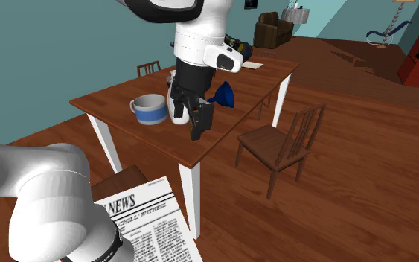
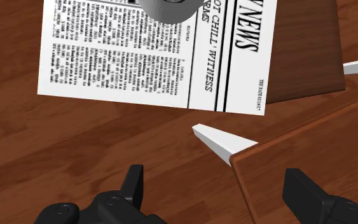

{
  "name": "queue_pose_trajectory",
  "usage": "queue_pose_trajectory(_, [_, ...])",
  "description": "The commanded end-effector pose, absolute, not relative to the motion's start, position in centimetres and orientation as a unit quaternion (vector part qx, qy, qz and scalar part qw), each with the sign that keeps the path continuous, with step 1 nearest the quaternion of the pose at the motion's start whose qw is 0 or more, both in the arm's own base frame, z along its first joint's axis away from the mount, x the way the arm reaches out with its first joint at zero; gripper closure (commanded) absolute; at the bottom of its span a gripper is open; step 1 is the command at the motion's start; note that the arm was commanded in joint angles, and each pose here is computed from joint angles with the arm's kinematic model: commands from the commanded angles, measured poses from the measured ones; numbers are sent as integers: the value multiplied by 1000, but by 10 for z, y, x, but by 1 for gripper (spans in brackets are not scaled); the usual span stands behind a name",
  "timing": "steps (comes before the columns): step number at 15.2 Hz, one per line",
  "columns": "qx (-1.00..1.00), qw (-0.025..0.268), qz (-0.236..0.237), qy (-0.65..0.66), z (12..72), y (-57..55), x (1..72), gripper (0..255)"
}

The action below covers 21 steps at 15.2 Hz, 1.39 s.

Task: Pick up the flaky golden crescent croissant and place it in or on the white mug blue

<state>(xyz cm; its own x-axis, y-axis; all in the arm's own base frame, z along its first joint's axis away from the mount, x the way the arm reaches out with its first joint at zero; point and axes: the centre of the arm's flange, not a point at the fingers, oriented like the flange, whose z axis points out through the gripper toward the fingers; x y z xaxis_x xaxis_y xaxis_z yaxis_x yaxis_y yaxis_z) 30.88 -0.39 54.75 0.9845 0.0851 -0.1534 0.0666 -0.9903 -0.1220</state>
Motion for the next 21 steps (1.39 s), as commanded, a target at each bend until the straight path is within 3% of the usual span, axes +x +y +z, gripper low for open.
queue_pose_trajectory(1, [-994, 58, 79, -38, 548, -4, 309, 0])
queue_pose_trajectory(21, [-952, -31, -6, -305, 424, 220, 395, 0])
